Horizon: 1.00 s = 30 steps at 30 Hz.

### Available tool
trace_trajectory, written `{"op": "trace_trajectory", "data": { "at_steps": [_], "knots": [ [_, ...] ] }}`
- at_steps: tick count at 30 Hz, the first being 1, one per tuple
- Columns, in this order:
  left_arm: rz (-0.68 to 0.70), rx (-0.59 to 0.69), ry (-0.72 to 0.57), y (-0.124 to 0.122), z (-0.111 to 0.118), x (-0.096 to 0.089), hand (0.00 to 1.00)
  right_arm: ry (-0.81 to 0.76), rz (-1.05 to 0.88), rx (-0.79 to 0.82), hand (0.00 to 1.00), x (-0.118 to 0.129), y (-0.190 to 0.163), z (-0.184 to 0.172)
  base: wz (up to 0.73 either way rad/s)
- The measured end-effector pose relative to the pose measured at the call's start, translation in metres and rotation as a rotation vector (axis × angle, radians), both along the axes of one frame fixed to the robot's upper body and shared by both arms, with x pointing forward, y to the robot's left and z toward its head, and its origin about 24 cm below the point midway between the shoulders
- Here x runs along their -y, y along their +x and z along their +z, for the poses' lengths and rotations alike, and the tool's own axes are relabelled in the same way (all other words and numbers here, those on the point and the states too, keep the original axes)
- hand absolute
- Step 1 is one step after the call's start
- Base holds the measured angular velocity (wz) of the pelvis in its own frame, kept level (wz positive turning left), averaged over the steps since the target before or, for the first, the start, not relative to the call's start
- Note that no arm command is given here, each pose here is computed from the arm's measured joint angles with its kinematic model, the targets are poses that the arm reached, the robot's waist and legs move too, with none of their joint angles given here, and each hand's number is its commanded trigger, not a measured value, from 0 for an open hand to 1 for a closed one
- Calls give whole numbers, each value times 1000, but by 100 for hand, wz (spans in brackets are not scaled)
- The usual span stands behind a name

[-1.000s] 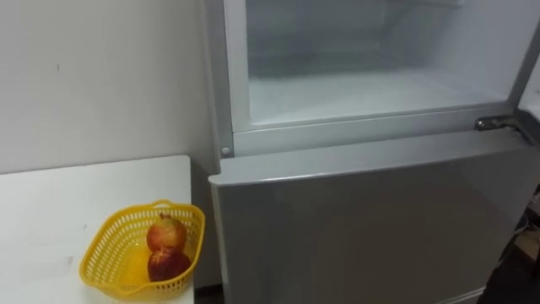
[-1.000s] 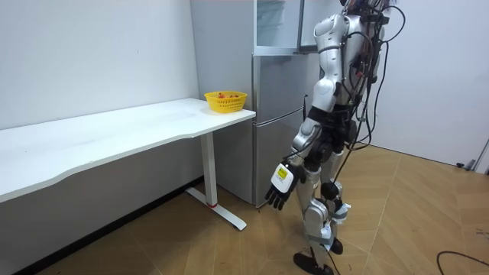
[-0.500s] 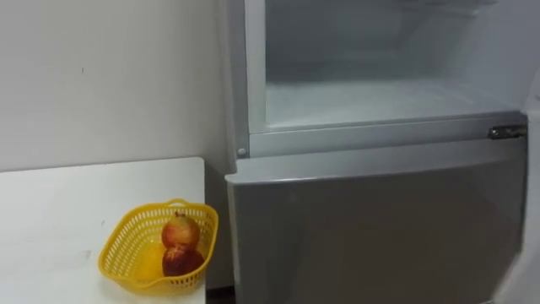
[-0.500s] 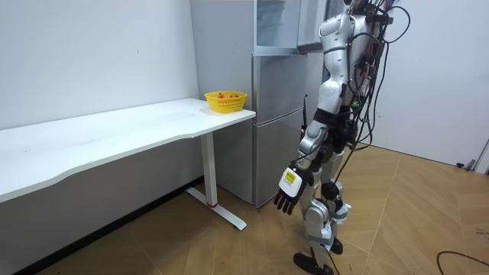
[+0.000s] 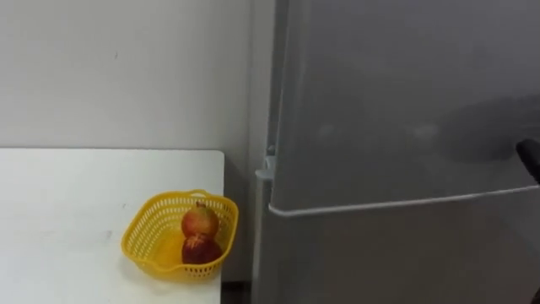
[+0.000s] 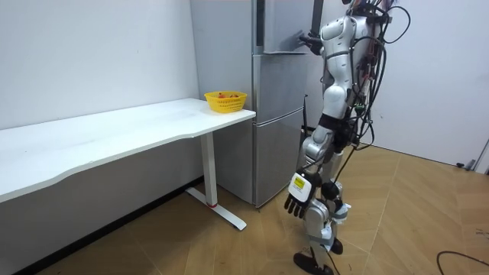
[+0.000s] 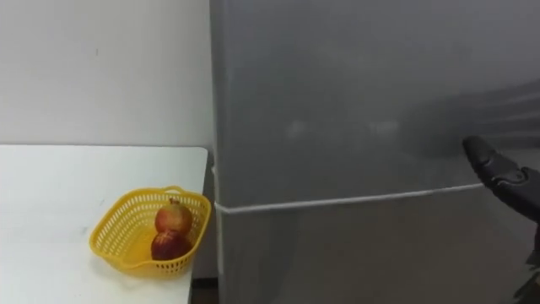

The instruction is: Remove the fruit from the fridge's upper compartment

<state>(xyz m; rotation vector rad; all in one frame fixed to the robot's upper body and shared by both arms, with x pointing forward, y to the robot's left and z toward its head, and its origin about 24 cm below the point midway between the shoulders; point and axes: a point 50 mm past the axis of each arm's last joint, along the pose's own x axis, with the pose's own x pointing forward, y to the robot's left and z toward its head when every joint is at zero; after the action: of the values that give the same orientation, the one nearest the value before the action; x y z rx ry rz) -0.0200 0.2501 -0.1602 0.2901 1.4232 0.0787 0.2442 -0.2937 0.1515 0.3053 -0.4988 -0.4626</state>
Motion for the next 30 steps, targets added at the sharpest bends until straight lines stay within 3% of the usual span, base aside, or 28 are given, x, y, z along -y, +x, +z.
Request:
{"op": "trace_trajectory", "data": {
  "at_steps": [16, 30],
  "knots": [
    [-13, -20, -26, -1, 0, -1, 0, 104, 34, -34, 0, 4, 30, -14, 2],
    [-23, -14, -33, 0, 0, 0, 0, 111, 2, 26, 0, 3, 27, 7, 1]
  ]
}}
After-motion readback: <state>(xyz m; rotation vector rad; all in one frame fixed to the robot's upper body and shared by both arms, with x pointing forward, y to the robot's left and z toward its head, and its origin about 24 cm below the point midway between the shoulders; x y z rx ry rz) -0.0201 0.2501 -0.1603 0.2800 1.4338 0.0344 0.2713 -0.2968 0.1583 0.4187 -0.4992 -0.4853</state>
